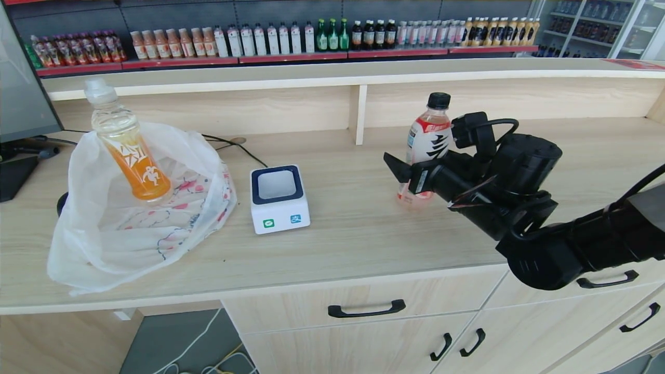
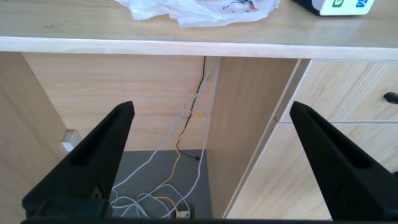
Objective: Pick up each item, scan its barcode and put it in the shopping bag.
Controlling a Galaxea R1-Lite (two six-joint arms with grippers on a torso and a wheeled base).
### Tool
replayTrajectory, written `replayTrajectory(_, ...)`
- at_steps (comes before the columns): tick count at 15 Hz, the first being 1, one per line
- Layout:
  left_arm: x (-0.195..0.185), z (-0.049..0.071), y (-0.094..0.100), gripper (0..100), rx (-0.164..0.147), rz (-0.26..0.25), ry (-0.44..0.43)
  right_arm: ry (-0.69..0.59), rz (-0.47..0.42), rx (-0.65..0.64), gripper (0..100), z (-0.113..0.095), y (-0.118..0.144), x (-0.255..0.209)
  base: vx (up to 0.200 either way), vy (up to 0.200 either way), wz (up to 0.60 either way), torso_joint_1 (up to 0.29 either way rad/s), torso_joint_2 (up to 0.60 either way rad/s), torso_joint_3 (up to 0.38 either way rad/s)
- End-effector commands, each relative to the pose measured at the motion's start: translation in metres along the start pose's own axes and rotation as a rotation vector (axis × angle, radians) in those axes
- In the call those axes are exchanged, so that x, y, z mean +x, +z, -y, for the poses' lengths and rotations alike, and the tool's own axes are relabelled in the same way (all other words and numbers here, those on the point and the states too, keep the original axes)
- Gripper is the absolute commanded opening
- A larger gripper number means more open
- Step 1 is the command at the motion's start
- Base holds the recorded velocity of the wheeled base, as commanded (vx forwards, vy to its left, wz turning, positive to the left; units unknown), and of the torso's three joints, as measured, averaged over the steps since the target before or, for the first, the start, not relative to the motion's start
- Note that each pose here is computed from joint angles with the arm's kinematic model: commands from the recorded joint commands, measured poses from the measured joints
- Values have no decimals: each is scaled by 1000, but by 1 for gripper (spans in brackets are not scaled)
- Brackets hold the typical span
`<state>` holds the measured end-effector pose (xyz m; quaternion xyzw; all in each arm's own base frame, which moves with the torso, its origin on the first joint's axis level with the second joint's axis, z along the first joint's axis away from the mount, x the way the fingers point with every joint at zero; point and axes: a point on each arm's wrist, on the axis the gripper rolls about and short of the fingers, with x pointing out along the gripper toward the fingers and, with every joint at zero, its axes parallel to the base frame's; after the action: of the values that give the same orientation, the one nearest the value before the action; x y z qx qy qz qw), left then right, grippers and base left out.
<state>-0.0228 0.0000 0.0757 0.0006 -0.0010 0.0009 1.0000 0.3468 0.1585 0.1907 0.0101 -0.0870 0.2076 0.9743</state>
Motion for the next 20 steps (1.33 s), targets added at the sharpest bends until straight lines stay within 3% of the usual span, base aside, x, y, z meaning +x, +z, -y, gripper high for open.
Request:
replayTrajectory(1,0,0,0,100,0,0,1,-1,0,-1,100,0,0,0,0,0,0,0,0,0)
replayTrajectory(4,0,0,0,100,0,1,1,0,0,-2,100,0,-1,1,0,0,0,0,0,0)
replayTrajectory(5,0,0,0,100,0,1,1,-1,5,-2,0,0,0,2,0,0,0,0,0,0)
replayTrajectory(20,0,0,0,100,0,1,1,15,34,-6,0,0,14,-5,0,0,0,0,0,0)
